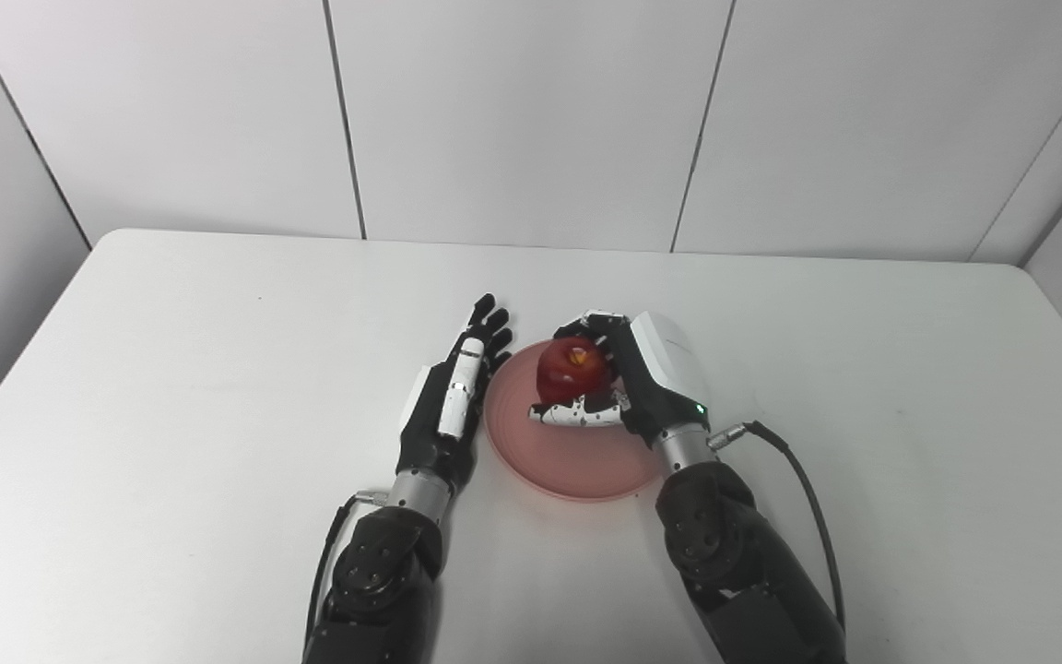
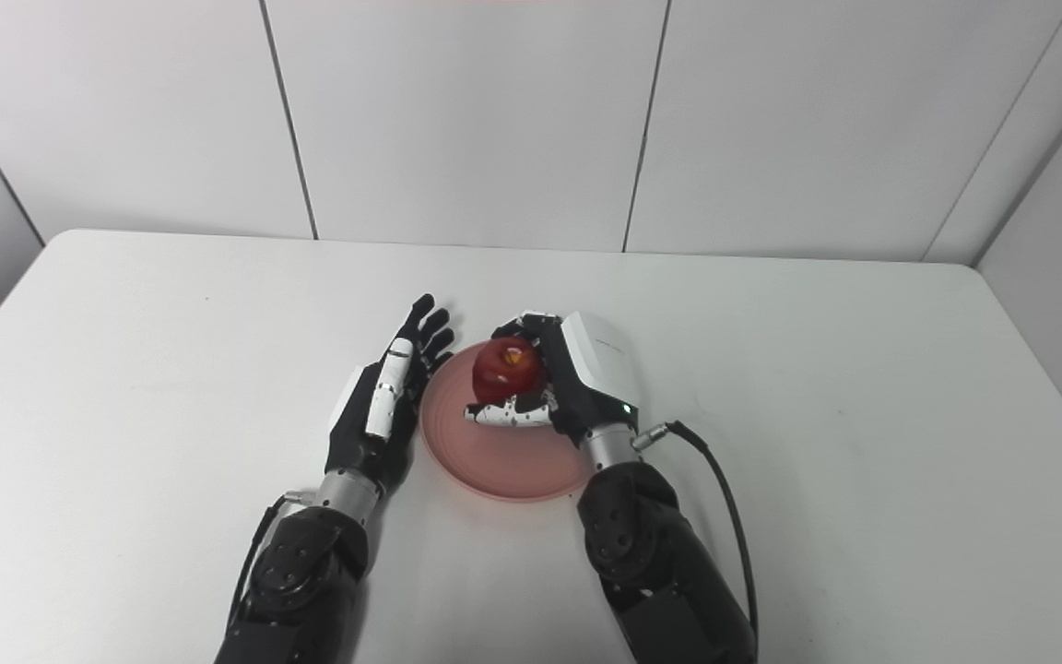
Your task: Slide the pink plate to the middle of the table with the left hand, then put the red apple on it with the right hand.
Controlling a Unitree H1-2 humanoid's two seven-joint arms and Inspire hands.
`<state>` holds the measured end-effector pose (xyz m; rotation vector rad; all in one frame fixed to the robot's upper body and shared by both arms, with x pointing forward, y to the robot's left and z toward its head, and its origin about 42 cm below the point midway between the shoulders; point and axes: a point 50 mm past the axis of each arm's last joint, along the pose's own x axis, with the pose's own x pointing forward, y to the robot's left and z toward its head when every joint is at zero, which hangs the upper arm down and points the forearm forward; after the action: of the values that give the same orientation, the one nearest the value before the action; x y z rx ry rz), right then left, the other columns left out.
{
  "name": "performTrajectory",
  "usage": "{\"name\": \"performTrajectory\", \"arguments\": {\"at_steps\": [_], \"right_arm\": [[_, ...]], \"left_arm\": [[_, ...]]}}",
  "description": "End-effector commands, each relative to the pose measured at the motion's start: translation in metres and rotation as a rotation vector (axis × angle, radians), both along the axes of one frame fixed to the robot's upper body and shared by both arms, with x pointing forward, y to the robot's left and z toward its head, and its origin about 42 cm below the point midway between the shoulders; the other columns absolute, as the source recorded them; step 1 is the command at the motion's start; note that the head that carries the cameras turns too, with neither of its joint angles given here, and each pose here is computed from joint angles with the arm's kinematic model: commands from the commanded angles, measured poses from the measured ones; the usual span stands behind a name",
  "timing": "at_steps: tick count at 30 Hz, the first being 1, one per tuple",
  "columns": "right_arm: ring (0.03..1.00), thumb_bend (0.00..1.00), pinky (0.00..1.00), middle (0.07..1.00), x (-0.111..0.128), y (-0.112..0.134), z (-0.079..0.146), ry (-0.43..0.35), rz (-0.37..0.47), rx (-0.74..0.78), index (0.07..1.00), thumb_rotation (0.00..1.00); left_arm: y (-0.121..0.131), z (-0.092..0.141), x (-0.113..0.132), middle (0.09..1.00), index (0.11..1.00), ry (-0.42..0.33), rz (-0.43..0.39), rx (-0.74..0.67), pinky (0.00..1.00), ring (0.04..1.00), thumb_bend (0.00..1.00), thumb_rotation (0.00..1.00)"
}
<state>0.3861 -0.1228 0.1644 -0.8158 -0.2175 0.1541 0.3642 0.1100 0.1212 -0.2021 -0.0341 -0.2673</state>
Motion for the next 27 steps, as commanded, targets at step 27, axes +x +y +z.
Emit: {"name": "performTrajectory", "arguments": {"at_steps": [27], "right_arm": [[0.780, 1.00, 0.71, 0.824, -0.002, -0.004, 0.042, -0.195, 0.050, 0.039, 0.848, 0.57]], "left_arm": [[0.002, -0.016, -0.007, 0.989, 0.961, 0.076, 0.010, -0.028, 0.97, 0.992, 0.38, 1.00]]}}
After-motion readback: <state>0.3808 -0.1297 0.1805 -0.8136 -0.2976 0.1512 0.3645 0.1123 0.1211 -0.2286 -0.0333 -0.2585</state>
